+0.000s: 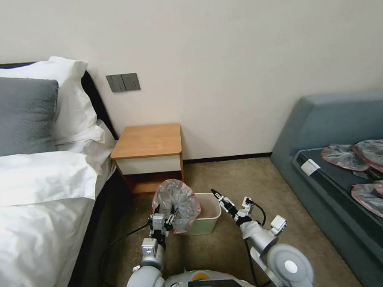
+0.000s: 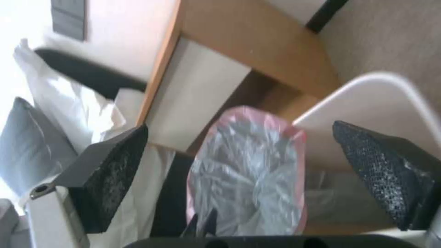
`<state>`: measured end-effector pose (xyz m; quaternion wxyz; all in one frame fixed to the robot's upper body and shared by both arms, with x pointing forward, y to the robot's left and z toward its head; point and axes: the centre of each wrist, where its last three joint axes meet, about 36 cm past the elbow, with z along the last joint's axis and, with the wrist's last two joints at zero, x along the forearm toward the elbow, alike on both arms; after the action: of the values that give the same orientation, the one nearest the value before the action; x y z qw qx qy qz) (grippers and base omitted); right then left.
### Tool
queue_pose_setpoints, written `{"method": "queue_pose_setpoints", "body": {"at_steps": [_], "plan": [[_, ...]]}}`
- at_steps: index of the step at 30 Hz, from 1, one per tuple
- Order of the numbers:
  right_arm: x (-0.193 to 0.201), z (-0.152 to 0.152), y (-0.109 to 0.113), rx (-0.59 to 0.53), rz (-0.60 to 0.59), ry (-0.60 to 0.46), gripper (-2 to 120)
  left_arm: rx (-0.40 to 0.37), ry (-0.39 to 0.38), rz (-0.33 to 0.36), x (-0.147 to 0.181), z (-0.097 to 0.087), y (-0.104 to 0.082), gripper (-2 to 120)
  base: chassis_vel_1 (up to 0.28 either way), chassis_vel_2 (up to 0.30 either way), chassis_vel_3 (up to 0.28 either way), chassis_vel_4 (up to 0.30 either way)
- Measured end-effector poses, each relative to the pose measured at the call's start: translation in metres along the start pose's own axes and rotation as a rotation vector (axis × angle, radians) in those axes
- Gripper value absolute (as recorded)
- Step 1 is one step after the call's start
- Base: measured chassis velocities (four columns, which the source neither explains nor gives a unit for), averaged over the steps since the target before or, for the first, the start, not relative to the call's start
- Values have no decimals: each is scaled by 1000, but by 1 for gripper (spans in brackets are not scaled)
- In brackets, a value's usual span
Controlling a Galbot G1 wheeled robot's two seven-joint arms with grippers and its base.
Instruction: Pick up the garbage bag from the table and place it over the trash can.
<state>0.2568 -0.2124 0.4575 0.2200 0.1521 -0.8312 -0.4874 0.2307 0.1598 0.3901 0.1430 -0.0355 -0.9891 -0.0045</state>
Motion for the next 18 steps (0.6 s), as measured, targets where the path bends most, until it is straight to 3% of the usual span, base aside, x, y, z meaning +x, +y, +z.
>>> {"method": "queue_pose_setpoints", "body": {"at_steps": [7,18], "plan": [[-6,19,-5,41,-11,27,100,-8,30,-56,-9,6,-4,57,0,0,0,0],[-9,22,-9,37,-15,35,100,26,28,-66,-17,0,0,56,0,0,0,0]]}}
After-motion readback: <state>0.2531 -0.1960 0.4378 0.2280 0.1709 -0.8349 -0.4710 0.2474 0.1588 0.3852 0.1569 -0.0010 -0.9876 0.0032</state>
